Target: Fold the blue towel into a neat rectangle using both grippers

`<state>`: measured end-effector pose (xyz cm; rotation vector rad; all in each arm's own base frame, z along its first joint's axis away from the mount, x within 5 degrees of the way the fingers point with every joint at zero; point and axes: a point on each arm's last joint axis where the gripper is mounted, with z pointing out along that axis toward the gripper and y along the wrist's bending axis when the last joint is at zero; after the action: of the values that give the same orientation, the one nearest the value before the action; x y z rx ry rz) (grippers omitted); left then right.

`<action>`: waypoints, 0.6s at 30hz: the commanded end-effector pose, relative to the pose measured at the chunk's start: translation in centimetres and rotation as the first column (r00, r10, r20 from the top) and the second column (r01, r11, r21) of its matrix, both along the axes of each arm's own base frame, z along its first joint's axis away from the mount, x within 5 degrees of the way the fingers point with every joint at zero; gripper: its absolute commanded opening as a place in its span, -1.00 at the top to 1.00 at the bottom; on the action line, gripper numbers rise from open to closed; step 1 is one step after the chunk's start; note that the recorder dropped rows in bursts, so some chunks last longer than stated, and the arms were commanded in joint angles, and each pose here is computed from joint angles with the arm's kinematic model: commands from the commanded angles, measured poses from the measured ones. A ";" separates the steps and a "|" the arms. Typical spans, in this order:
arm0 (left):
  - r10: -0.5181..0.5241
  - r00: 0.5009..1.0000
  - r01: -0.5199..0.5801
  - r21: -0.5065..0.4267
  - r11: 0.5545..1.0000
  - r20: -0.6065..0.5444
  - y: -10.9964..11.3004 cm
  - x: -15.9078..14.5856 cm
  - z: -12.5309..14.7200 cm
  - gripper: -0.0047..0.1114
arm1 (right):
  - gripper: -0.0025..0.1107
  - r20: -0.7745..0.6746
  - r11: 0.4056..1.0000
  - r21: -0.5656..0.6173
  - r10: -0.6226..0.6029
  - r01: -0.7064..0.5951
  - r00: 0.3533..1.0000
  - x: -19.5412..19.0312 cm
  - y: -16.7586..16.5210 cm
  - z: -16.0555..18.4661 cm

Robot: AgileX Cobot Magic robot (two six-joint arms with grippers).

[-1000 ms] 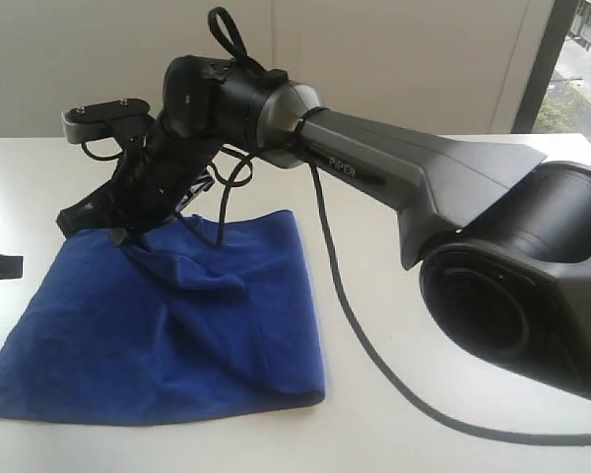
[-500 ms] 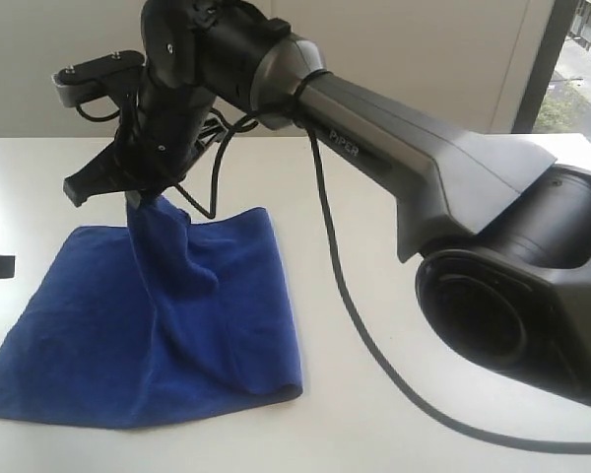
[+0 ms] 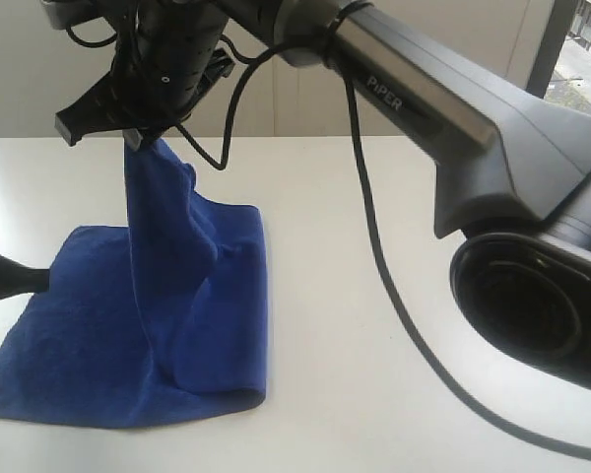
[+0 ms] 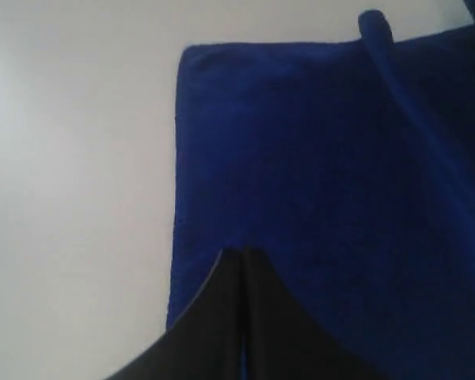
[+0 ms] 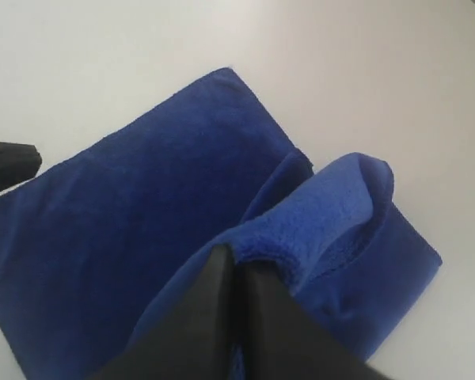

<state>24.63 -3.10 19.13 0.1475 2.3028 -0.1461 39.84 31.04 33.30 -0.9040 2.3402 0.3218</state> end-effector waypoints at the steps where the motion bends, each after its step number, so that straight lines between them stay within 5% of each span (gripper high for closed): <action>1: -0.018 0.997 0.020 0.019 1.000 -0.079 -0.1 0.8 -2.1 0.92 | 0.96 0.000 1.000 0.006 0.003 -0.003 1.000 0.0 -0.1 0.2; 6: -0.105 0.985 0.093 -0.090 0.992 -0.139 -1.4 2.4 -5.6 0.92 | 0.96 0.006 1.000 0.000 0.014 -0.014 1.000 0.0 -0.1 0.2; 18: 0.003 0.972 0.008 0.048 0.999 -0.236 0.0 2.5 -6.9 0.92 | 0.96 0.016 0.999 -0.012 0.031 -0.031 0.999 0.0 -0.2 0.2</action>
<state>27.20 -3.54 12.45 0.1801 2.5194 -0.1691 39.80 31.07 33.29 -0.9371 2.3275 0.3174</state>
